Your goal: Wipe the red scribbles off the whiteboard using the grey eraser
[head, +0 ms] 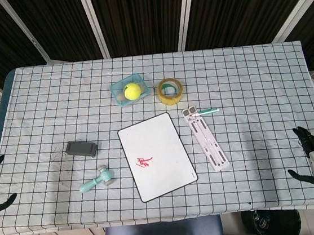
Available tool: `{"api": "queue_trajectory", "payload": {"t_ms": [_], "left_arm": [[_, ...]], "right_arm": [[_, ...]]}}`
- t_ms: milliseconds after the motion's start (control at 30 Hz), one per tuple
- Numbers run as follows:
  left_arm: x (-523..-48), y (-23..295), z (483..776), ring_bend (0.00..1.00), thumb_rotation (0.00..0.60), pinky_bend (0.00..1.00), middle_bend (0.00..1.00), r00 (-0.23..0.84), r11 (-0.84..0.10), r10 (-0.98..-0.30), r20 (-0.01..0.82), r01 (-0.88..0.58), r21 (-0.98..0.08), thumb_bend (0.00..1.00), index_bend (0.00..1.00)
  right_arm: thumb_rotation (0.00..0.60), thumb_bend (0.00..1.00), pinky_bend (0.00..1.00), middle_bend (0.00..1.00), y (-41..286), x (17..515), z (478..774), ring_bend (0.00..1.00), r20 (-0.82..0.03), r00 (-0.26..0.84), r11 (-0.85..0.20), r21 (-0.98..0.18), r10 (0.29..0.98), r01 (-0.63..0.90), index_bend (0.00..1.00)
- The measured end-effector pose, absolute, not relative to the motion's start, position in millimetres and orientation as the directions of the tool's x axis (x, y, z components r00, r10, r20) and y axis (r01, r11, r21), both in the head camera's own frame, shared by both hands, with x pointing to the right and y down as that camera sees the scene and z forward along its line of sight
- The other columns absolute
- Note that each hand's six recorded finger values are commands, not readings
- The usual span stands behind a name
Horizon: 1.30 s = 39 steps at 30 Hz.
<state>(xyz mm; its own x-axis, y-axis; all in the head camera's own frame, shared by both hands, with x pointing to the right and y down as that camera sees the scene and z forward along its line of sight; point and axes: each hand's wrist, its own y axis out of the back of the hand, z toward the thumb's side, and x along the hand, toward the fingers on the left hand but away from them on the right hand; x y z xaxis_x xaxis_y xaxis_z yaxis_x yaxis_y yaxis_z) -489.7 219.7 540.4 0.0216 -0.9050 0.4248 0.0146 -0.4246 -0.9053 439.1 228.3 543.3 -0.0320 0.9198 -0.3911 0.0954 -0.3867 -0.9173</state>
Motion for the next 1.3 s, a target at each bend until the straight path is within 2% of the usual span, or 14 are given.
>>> {"api": "queue_trajectory", "payload": {"t_ms": [967, 1300], "left_arm": [[-490, 219, 541, 0.0, 0.6, 0.0, 0.04, 0.022, -0.426, -0.904, 0.426, 0.016, -0.905, 0.12, 0.0], [-477, 209, 549, 0.0, 0.6, 0.02, 0.04, 0.069, -0.438, -0.895, 0.44, 0.041, -0.898, 0.12, 0.0]], "right_arm": [[0.6, 0.08, 0.21, 0.11, 228, 440, 543, 0.2, -0.396, -0.043, -0.391, -0.915, 0.917, 0.097, 0.06], [0.6, 0.08, 0.21, 0.11, 228, 440, 544, 0.2, -0.4, -0.044, -0.395, -0.913, 0.915, 0.101, 0.06]]}}
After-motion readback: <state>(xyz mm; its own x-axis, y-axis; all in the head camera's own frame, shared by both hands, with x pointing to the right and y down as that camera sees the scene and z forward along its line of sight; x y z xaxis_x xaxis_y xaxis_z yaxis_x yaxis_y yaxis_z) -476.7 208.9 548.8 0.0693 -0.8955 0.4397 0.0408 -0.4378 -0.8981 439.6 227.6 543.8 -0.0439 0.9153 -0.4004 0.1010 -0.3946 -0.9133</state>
